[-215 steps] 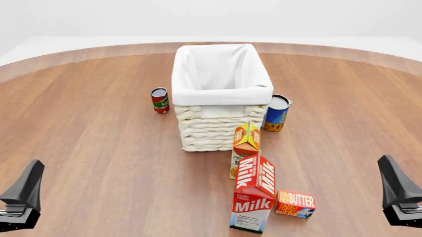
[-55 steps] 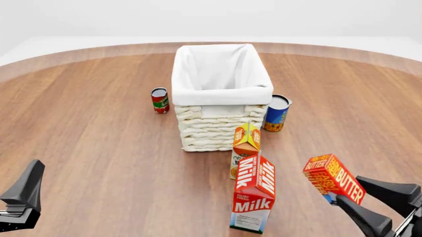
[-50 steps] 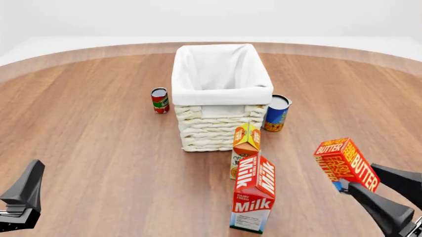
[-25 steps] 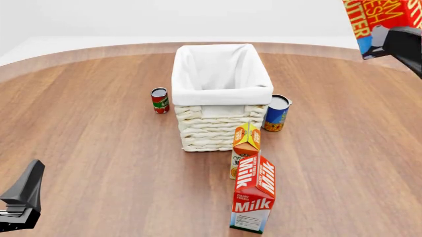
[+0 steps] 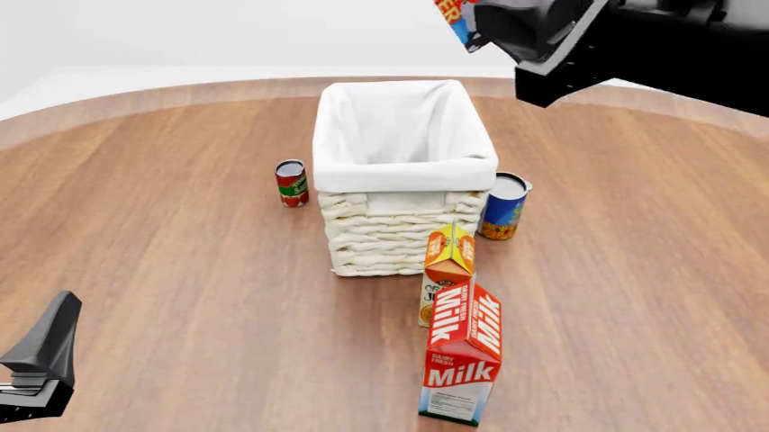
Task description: Pick up the butter and put it in the basket.
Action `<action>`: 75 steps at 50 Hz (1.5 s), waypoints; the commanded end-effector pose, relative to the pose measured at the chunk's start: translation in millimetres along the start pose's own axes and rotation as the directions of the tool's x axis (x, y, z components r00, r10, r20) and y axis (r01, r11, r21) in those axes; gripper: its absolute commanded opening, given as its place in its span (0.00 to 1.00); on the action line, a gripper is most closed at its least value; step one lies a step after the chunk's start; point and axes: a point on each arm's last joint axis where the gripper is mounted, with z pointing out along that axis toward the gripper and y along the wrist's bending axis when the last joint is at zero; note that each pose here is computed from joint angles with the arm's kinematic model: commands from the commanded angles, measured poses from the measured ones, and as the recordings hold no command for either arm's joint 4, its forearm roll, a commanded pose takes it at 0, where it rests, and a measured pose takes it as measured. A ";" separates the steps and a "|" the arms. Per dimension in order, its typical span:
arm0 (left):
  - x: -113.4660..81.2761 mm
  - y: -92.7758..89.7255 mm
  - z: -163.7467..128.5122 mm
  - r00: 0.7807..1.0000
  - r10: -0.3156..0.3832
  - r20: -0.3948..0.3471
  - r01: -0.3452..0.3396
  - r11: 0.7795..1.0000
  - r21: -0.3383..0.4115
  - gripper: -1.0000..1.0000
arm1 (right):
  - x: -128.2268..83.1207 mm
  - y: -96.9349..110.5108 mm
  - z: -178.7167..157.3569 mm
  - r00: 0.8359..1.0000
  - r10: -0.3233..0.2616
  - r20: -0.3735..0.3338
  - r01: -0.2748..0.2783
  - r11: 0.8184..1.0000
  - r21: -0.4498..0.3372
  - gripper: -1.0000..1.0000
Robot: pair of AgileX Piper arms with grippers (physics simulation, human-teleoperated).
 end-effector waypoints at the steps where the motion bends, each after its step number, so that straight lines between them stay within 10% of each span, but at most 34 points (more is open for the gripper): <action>1: 0.0 0.0 0.0 1.000 0.000 0.000 0.000 1.000 0.000 1.00 | 23.1 7.3 77.0 1.000 0.008 -0.026 -0.008 1.000 -0.009 0.00; 13: 0.0 0.0 0.0 1.000 0.000 0.000 0.000 1.000 0.000 1.00 | 68.1 -13.5 161.6 0.995 0.067 -0.080 -0.062 0.996 0.066 0.00; 14: 0.0 0.0 0.0 1.000 0.000 0.000 0.000 1.000 0.000 1.00 | 148.1 -31.5 205.4 0.983 0.064 -0.174 -0.042 0.991 0.127 0.00; 43: 0.0 0.0 0.0 1.000 0.000 0.000 0.000 1.000 0.000 1.00 | 152.5 -31.8 205.7 0.983 0.085 -0.163 -0.063 0.989 0.136 0.00; 44: 0.0 0.0 0.0 1.000 0.000 0.000 0.000 1.000 0.000 1.00 | 152.0 -32.5 205.8 0.982 0.091 -0.163 -0.068 0.988 0.138 1.00; 61: 0.0 0.0 0.0 1.000 0.000 0.000 0.000 1.000 0.000 1.00 | 136.8 -31.9 193.6 0.988 0.115 -0.099 -0.099 0.984 0.148 1.00; 65: 0.0 0.0 0.0 1.000 0.000 0.000 0.000 1.000 0.000 1.00 | 77.7 29.4 118.4 0.975 0.124 0.182 -0.128 0.992 0.011 1.00; 67: 0.0 0.0 0.0 1.000 0.000 0.000 0.000 1.000 0.000 1.00 | 51.2 56.4 67.0 0.933 0.213 0.291 -0.189 0.976 -0.109 1.00; 68: 0.0 0.0 0.0 1.000 0.000 0.000 0.000 1.000 0.000 1.00 | 65.4 73.9 -36.6 0.933 0.291 0.214 -0.231 0.936 -0.264 1.00; 69: 0.0 0.0 0.0 1.000 0.000 0.000 0.000 1.000 0.000 1.00 | 51.2 54.9 -112.8 0.847 0.356 0.395 -0.238 0.918 -0.318 1.00; 70: 0.0 0.0 0.0 1.000 0.000 0.000 0.000 1.000 0.000 1.00 | 58.8 60.2 -138.5 0.837 0.393 0.380 -0.218 0.877 -0.427 1.00; 72: 0.0 0.0 0.0 1.000 0.000 0.000 0.000 1.000 0.000 1.00 | 96.2 63.0 -182.6 0.783 0.472 0.405 -0.135 0.765 -0.630 1.00; 74: 0.0 0.0 0.0 1.000 0.000 0.000 0.000 1.000 0.000 1.00 | 129.0 82.1 -181.8 0.783 0.470 0.407 -0.047 0.698 -0.715 1.00; 75: 0.0 0.0 0.0 1.000 0.000 0.000 0.000 1.000 0.000 1.00 | 165.3 122.8 -170.1 0.817 0.479 0.321 -0.013 0.572 -0.820 1.00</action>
